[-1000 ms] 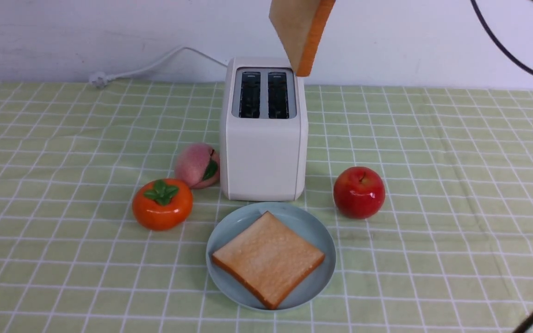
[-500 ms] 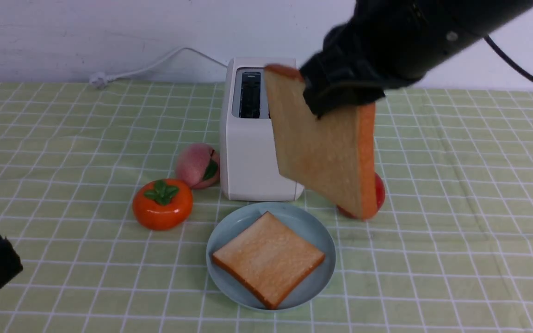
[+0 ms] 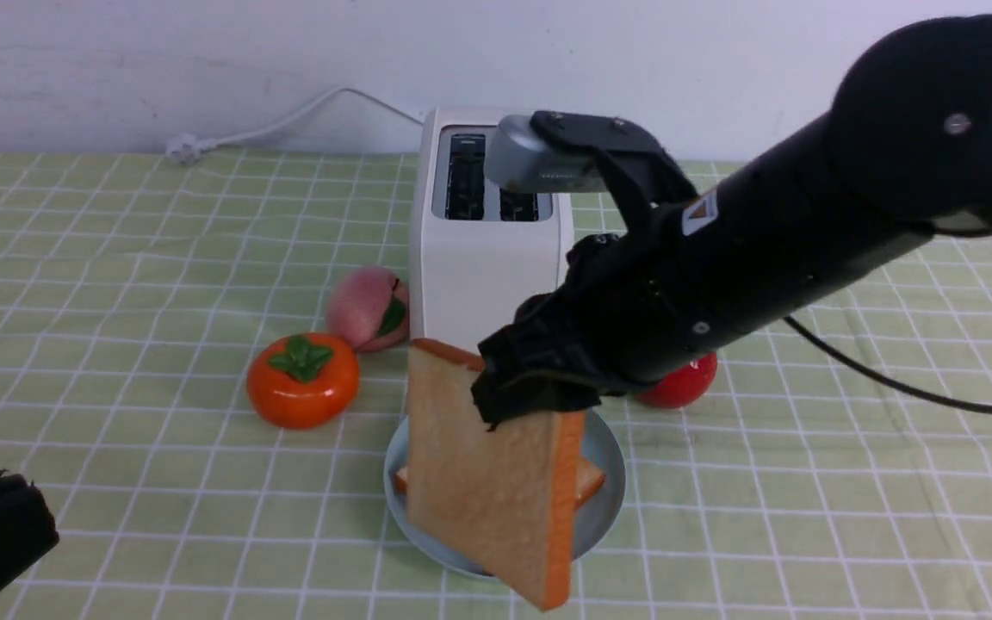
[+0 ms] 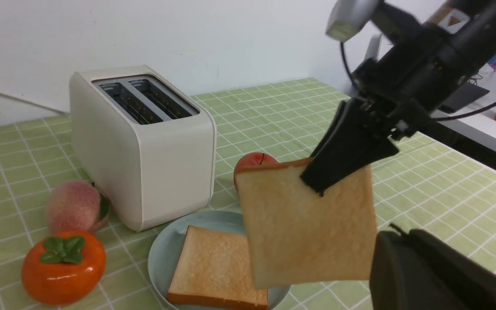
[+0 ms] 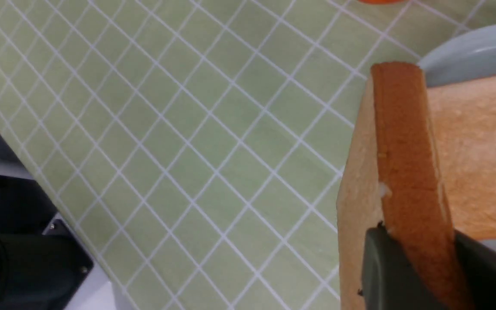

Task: Take toasted bread from bread machine on green coffee tablecloth place on plate.
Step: 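Place the held slice of bread on top of the slice on the plate with the right gripper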

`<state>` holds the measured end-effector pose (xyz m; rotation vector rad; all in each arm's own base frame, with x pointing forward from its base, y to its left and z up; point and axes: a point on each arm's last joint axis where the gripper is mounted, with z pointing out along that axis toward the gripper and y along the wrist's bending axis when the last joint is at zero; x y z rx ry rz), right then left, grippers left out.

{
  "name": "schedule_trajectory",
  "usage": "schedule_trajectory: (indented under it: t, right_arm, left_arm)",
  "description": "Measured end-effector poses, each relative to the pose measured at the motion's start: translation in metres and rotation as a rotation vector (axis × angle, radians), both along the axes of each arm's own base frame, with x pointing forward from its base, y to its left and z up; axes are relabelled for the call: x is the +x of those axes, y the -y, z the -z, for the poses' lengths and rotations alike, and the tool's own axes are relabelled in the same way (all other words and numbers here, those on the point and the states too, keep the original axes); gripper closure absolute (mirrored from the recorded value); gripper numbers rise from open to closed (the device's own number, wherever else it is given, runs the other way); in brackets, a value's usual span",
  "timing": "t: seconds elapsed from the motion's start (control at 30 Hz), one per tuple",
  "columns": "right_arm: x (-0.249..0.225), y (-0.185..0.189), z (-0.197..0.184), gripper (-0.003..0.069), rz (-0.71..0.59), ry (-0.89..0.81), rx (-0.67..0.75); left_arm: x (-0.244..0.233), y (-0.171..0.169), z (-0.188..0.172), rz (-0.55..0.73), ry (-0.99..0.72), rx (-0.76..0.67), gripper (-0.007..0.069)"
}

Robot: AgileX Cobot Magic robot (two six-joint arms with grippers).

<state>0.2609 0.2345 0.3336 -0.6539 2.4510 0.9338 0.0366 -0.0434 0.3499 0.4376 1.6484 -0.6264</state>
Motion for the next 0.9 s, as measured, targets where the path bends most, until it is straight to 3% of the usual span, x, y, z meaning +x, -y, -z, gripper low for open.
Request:
schedule_trajectory:
  t: [0.3,0.77,0.9]
  right_arm:
    - [0.066,0.01,0.055,0.0533,0.078,-0.153,0.21]
    - [0.098,0.017,0.112,0.053,0.188,-0.249,0.175]
    - [0.099,0.019,0.115,0.0478,0.191,-0.229,0.151]
  left_arm:
    - [0.0,0.0,0.0,0.0,0.0,0.0,0.0627]
    - [0.0,0.0,0.0,0.0,0.0,0.001,0.0622]
    - [0.0,0.0,0.0,0.0,0.0,0.001,0.0622]
